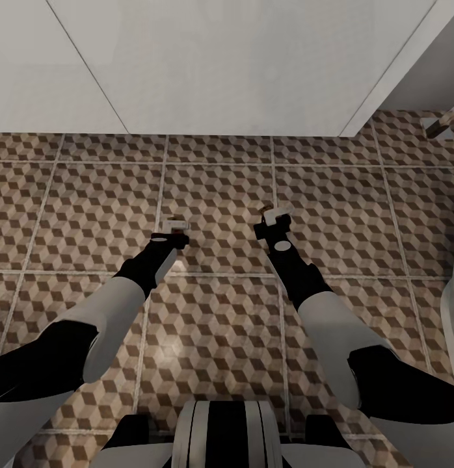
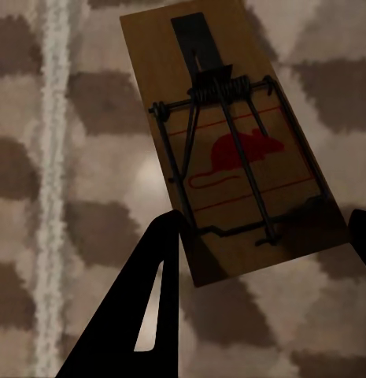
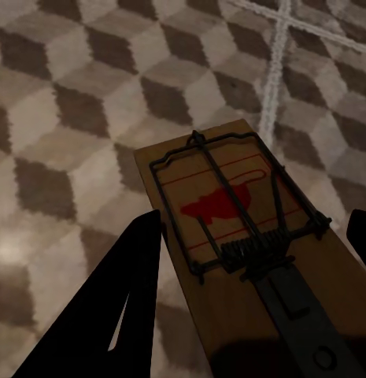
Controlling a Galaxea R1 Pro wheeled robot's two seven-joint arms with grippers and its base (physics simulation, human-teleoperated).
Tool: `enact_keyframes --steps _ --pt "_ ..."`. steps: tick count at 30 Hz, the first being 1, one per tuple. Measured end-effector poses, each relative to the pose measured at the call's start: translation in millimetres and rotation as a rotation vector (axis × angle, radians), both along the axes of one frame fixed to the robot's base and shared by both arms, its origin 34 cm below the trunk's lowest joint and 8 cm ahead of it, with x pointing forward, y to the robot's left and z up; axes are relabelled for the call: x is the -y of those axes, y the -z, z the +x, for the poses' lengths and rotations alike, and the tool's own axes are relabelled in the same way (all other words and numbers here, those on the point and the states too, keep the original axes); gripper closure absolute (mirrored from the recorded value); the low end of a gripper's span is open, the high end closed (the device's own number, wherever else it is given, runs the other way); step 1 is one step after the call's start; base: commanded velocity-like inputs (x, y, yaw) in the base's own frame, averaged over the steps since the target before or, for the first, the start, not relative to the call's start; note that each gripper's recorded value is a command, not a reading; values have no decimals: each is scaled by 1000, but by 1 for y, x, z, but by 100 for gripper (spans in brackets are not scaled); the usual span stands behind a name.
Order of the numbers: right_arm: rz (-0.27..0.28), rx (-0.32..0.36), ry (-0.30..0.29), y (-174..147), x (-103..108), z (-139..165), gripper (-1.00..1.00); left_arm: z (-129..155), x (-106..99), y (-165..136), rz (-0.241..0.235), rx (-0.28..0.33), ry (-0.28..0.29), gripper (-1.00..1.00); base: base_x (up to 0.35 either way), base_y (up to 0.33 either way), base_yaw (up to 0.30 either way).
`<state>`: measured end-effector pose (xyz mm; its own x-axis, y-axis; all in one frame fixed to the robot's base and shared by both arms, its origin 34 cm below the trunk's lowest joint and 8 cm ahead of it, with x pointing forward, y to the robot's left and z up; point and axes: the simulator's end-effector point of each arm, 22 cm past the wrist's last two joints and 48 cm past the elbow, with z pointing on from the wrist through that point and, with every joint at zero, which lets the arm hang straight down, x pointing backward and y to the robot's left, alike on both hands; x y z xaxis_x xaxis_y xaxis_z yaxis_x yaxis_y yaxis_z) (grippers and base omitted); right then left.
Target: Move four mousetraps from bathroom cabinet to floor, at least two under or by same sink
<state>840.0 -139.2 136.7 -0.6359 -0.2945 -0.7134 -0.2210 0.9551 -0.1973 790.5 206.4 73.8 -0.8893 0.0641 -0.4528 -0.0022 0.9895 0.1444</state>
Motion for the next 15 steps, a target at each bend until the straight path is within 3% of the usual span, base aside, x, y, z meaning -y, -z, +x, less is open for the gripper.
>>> enact_keyframes --steps 6,15 --pt "0 -15 -1 12 0 -6 100 -6 0 11 0 -15 0 100 0 0 0" --pt "0 -17 -1 15 0 -6 100 13 3 -1 -9 32 -1 100 0 0 0"
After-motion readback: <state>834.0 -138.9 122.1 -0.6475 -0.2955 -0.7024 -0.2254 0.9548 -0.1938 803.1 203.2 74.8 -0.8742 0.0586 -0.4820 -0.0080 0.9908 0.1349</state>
